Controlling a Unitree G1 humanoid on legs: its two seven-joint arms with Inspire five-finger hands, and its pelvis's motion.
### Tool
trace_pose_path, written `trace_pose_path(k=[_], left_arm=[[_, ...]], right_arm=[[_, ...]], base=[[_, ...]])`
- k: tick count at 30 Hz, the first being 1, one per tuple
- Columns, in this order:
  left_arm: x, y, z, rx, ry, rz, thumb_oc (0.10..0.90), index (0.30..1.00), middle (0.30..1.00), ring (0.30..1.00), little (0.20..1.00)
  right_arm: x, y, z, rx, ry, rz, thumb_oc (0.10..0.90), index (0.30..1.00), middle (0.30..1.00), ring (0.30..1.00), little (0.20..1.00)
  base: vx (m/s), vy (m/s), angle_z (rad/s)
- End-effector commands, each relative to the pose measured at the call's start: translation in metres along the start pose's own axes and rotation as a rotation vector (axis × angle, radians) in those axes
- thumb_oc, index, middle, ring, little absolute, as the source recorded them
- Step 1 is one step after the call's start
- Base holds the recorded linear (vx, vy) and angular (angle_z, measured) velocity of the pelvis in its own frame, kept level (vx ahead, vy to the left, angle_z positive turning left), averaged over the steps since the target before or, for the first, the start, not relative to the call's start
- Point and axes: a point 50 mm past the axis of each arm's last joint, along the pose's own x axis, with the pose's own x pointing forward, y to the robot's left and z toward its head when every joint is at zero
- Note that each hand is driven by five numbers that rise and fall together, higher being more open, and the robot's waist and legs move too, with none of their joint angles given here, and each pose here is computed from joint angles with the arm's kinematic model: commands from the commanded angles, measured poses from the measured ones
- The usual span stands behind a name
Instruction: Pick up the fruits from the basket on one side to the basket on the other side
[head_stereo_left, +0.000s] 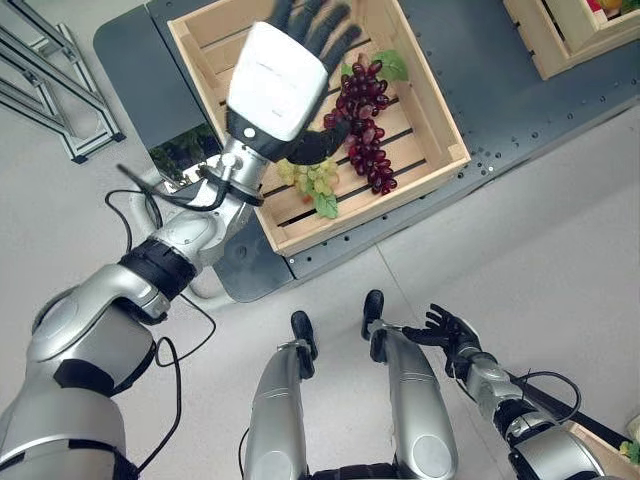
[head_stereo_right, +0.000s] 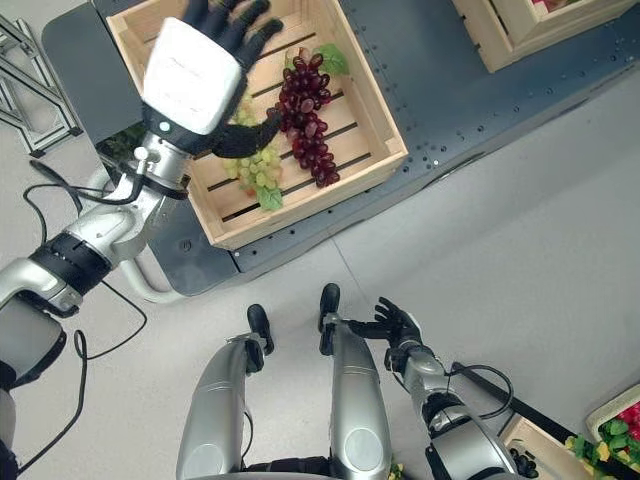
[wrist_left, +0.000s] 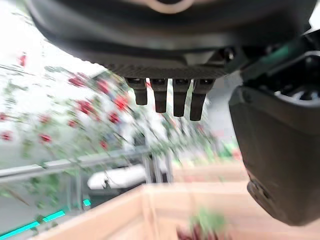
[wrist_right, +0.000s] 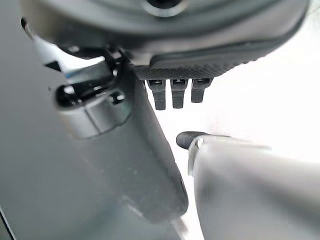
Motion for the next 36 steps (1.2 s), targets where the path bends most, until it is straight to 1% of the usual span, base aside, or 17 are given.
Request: trace_pose_path(k=[1, 5, 8, 13, 16, 23, 27, 32, 36], left_arm=[[0.025, 0.028, -0.042, 0.193, 0.023, 0.025, 0.800, 0.900, 0.900, 0.900, 0.900], [0.018, 0.013, -0.049, 0.318, -0.060, -0.157, 0.800, 0.900, 0.900, 0.900, 0.900], [0.014, 0.004, -0.059, 0.399, -0.057, -0.296, 0.800, 0.900, 0.900, 0.900, 0.900], [0.010, 0.001, -0.075, 0.462, 0.002, -0.394, 0.800, 0.900, 0.900, 0.900, 0.900], [0.008, 0.001, -0.086, 0.473, 0.069, -0.414, 0.800, 0.900, 0.900, 0.900, 0.900], [0.002, 0.002, -0.099, 0.533, 0.103, -0.436, 0.800, 0.900, 0.900, 0.900, 0.900], [0.001, 0.000, -0.097, 0.561, 0.046, -0.420, 0.800, 0.900, 0.900, 0.900, 0.900], [0.007, 0.002, -0.091, 0.558, -0.041, -0.394, 0.800, 0.900, 0.900, 0.900, 0.900], [0.008, 0.000, -0.085, 0.532, -0.132, -0.438, 0.800, 0.900, 0.900, 0.900, 0.900]], right_arm=[[-0.004, -0.026, 0.010, -0.039, -0.040, -0.022, 0.800, 0.900, 0.900, 0.900, 0.900], [-0.005, -0.029, 0.013, -0.051, -0.041, -0.023, 0.800, 0.900, 0.900, 0.900, 0.900], [-0.004, -0.032, 0.016, -0.054, -0.042, -0.029, 0.800, 0.900, 0.900, 0.900, 0.900], [-0.003, -0.033, 0.023, -0.050, -0.056, -0.027, 0.800, 0.900, 0.900, 0.900, 0.900], [-0.003, -0.033, 0.025, -0.046, -0.065, -0.025, 0.800, 0.900, 0.900, 0.900, 0.900], [-0.003, -0.028, 0.027, -0.039, -0.079, -0.007, 0.800, 0.900, 0.900, 0.900, 0.900], [-0.002, -0.026, 0.028, -0.034, -0.085, 0.003, 0.800, 0.900, 0.900, 0.900, 0.900], [-0.002, -0.024, 0.031, -0.030, -0.106, 0.015, 0.800, 0.900, 0.900, 0.900, 0.900], [-0.002, -0.023, 0.035, -0.028, -0.125, 0.014, 0.800, 0.900, 0.900, 0.900, 0.900]], base=[[0.07, 0.049, -0.12], [0.03, 0.045, -0.07], [0.02, 0.033, -0.04], [0.00, 0.004, -0.01], [0.00, 0.000, 0.00], [0.00, 0.000, 0.00], [0.00, 0.000, 0.00], [0.00, 0.002, 0.01], [0.00, 0.000, 0.00]])
